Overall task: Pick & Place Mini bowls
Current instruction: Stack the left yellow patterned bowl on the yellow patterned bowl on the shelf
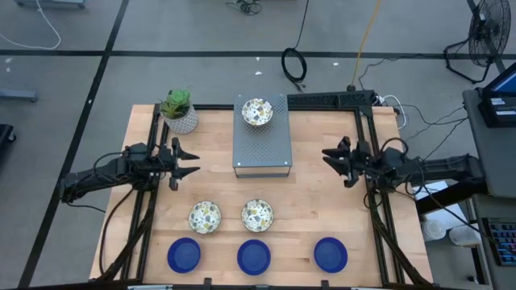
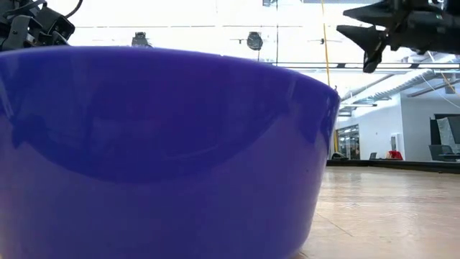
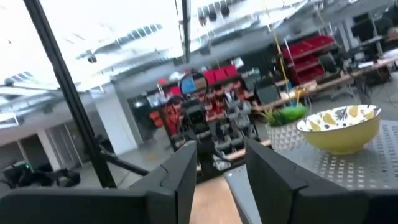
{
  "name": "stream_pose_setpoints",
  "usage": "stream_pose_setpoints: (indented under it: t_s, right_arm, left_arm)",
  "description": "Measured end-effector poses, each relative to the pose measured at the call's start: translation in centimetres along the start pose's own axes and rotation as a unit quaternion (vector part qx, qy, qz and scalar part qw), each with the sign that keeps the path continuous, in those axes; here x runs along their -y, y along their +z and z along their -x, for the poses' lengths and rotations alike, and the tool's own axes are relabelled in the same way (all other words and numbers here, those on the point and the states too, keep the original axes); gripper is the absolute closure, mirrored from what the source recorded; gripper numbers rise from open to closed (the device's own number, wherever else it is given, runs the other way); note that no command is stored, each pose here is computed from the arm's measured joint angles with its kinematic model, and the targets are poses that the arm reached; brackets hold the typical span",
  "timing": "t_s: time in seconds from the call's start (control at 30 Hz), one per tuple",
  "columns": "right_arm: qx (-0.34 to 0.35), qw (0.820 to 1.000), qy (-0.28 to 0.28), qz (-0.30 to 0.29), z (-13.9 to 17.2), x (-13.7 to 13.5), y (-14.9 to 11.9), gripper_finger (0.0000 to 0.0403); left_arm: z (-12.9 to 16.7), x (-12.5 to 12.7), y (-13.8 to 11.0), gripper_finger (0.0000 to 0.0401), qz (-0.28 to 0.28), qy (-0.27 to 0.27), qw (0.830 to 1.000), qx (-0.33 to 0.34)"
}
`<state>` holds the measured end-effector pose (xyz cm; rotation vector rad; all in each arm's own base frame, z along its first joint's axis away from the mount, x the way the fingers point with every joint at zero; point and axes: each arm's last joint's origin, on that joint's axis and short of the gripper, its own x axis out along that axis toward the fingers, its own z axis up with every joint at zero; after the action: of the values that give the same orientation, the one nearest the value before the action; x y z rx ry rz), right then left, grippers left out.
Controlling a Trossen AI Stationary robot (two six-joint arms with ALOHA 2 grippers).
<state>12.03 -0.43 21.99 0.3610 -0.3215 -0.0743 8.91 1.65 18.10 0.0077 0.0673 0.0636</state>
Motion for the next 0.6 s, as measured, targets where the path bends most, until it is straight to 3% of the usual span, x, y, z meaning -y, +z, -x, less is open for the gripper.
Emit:
stream_pose_setpoints:
  t_s: [0.6]
  right_arm:
    - [-0.008,0.981,0.195,0.013,1.6,-1.2,0.7,0.0275]
  left_arm:
    - [0.0,0.0,0.0,0.0219,0.0,0.0,1.0,0.0]
